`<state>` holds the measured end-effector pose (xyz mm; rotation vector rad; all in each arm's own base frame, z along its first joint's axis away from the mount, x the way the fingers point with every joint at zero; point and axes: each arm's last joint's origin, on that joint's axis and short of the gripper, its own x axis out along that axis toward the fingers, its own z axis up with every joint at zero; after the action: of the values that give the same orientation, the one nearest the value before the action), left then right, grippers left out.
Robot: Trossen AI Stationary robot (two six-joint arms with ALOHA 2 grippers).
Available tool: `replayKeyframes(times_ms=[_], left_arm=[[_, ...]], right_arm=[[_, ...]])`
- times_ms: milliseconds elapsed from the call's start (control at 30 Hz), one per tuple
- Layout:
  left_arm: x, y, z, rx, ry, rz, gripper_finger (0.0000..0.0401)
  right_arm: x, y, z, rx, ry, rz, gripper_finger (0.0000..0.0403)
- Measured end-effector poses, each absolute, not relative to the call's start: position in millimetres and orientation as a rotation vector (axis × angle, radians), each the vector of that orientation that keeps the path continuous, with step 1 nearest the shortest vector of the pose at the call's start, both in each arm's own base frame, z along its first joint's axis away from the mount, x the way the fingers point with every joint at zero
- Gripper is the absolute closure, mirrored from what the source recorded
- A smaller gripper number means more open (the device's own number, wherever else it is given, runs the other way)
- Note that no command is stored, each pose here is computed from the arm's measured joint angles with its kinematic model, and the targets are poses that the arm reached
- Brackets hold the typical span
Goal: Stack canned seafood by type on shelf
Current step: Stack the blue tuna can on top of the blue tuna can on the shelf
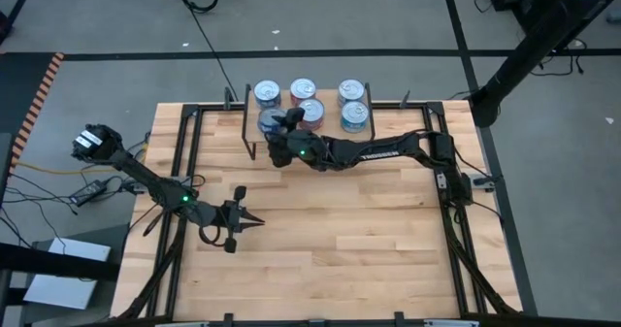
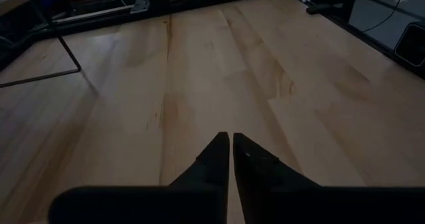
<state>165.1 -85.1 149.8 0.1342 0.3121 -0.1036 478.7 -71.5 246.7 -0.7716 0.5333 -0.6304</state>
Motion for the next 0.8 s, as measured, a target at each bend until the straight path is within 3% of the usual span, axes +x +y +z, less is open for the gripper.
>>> replayKeyframes(times_ms=[200, 800], left_arm=[[165.1, -85.1, 149.7, 0.134, 0.312, -0.103, 0.0377], [164.8, -85.0, 149.0, 0.131, 0.32, -0.102, 0.0377]], right_arm=[[478.3, -71.4, 245.3, -0.736, 0.533, -0.633, 0.0116], [475.9, -90.9, 240.8, -0.483, 0.469, -0.582, 0.0117]])
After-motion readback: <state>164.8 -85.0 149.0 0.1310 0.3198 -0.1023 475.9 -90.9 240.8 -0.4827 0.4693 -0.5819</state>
